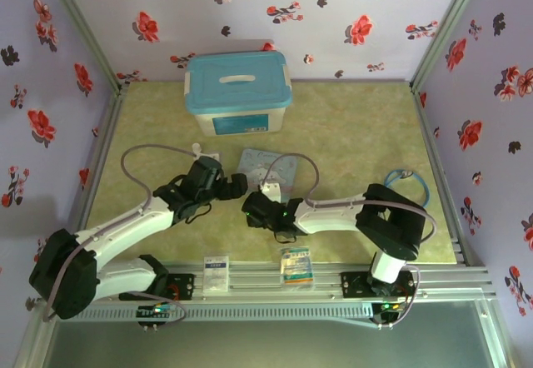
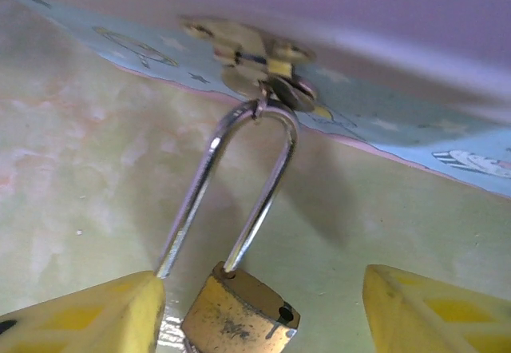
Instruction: Unlock the padlock with the key
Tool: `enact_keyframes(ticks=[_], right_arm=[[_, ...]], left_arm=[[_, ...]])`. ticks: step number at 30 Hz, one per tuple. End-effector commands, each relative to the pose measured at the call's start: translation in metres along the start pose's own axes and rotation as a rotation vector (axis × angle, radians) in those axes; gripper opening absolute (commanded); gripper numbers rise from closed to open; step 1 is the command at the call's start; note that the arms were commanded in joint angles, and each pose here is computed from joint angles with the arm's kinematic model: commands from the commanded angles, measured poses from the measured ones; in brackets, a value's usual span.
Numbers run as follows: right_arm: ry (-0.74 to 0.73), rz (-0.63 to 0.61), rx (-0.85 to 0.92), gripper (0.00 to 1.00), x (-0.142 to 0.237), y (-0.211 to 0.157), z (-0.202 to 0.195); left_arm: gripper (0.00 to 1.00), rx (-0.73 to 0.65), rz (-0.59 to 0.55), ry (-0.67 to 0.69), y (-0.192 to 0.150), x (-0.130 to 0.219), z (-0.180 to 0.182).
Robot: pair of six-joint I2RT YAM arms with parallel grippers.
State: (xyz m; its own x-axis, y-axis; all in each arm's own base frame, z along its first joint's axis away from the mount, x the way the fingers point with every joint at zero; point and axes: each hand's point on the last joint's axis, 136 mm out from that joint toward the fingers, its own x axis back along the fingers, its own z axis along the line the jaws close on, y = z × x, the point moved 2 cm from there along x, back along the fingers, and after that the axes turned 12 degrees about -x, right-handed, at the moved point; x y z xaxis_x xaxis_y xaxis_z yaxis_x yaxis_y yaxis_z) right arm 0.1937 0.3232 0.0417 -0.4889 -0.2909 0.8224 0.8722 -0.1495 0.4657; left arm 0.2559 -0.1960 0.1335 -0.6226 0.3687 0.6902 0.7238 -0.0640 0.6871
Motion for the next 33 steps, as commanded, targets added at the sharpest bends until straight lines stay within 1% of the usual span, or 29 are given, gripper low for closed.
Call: enact_keyframes(ticks=[1,5,9,12,16,18,19,22,24,26,28,33], right_arm=[[-0.043,-0.026,-0.004,0.64,-0.006,-0.001,-0.007],[-0.124,-0.013,0.045,0.6,-0.009,-0.007,-0.02],[-0.167,-0.008,0.038,0.56,-0.006,-0.012,-0.038],[-0.181,-0.009,0.033,0.51,-0.002,-0.015,-0.051],[-0.163,-0.008,0.019,0.45,-0.001,-0.018,-0.058],[-0.158,-0.006,0.009,0.43,-0.001,-0.019,-0.059],[-0.159,-0.007,0.005,0.41,-0.001,-0.019,-0.06],[-0.155,-0.01,-0.015,0.35,0.0,-0.02,-0.065],[-0.141,-0.005,-0.031,0.31,-0.001,-0.021,-0.068],[-0.122,0.006,-0.035,0.3,-0.003,-0.022,-0.068],[-0.115,0.015,-0.039,0.27,-0.005,-0.022,-0.07],[-0.158,0.01,-0.054,0.25,0.0,-0.02,-0.087]], left_arm=[[0.98,0.027,-0.006,0.022,-0.002,-0.003,0.008],[0.99,0.028,-0.024,0.036,0.006,-0.01,0.013],[0.98,-0.005,-0.043,0.015,0.021,-0.02,0.004],[0.91,-0.023,-0.038,-0.018,0.027,-0.032,-0.005],[0.76,-0.003,0.008,-0.059,0.023,-0.051,-0.014],[0.68,0.017,0.02,-0.079,0.019,-0.052,-0.017],[0.65,0.035,0.019,-0.081,0.015,-0.052,-0.016],[0.62,0.079,0.003,-0.1,0.009,-0.047,-0.015],[0.58,0.079,0.002,-0.109,0.006,-0.043,-0.017],[0.57,0.08,0.011,-0.113,0.002,-0.042,-0.019],[0.54,0.084,0.017,-0.13,0.0,-0.041,-0.024],[0.53,0.111,0.006,-0.174,-0.005,-0.035,-0.037]])
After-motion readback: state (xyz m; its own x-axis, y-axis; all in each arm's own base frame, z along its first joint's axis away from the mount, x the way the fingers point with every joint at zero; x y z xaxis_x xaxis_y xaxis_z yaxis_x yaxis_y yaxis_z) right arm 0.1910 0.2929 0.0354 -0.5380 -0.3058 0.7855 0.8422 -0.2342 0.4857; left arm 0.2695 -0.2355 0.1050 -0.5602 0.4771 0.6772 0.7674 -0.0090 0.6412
